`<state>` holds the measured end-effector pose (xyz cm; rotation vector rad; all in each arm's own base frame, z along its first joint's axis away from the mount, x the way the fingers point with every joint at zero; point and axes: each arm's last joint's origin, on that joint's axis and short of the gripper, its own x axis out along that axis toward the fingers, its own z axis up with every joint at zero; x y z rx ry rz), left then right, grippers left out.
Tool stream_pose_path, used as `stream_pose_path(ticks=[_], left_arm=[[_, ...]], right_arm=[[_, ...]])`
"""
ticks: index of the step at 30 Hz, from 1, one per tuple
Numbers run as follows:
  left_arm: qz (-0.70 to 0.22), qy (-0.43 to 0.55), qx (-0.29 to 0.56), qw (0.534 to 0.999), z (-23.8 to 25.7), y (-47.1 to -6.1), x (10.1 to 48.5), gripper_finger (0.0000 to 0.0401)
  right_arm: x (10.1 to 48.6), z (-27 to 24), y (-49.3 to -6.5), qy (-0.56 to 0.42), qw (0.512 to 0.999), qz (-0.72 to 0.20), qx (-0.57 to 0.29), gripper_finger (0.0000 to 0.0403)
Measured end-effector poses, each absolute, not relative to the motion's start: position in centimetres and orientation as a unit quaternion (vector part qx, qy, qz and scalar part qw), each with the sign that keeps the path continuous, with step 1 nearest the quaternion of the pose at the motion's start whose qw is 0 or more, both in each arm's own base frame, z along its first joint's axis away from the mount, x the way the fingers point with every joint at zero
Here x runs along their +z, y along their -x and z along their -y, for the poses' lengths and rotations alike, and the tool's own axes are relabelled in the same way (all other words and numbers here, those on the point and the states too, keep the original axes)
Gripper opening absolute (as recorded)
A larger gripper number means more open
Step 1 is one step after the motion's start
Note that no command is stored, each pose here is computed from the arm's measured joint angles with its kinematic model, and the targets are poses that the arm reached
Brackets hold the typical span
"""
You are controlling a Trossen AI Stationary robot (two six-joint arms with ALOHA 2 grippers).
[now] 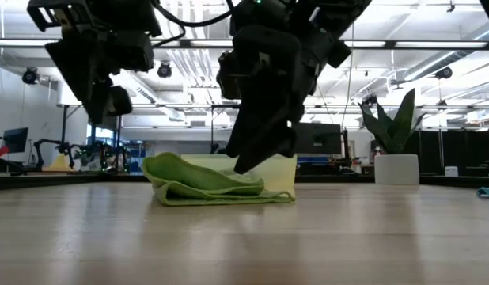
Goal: Fold microfiber towels
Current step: Fold the green microfiber cloth
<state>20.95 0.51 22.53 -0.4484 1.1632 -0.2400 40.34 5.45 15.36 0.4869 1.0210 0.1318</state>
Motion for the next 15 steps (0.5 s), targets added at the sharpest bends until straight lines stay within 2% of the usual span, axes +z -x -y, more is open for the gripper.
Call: stream_pose_path(ticks=[7,11,15], left_arm=[[-0.541,0.208,-0.114,0.807,-0.5,-21.1,22.1,0.0166],[-0.538,0.205,-0.116,0.810,-0.5,-21.1,22.1,0.0166],[-0.536,0.204,-0.117,0.811,-0.5,-21.2,22.1,0.0166]], right_arm=[[16.0,-5.9,-40.3,-0.230,0.848,-0.478,0.004,0.0175],[17.1,-6.1,-40.8,-0.190,0.871,-0.453,-0.029,0.0173],[16.8,-6.3,-41.4,-0.137,0.883,-0.448,-0.023,0.0167]])
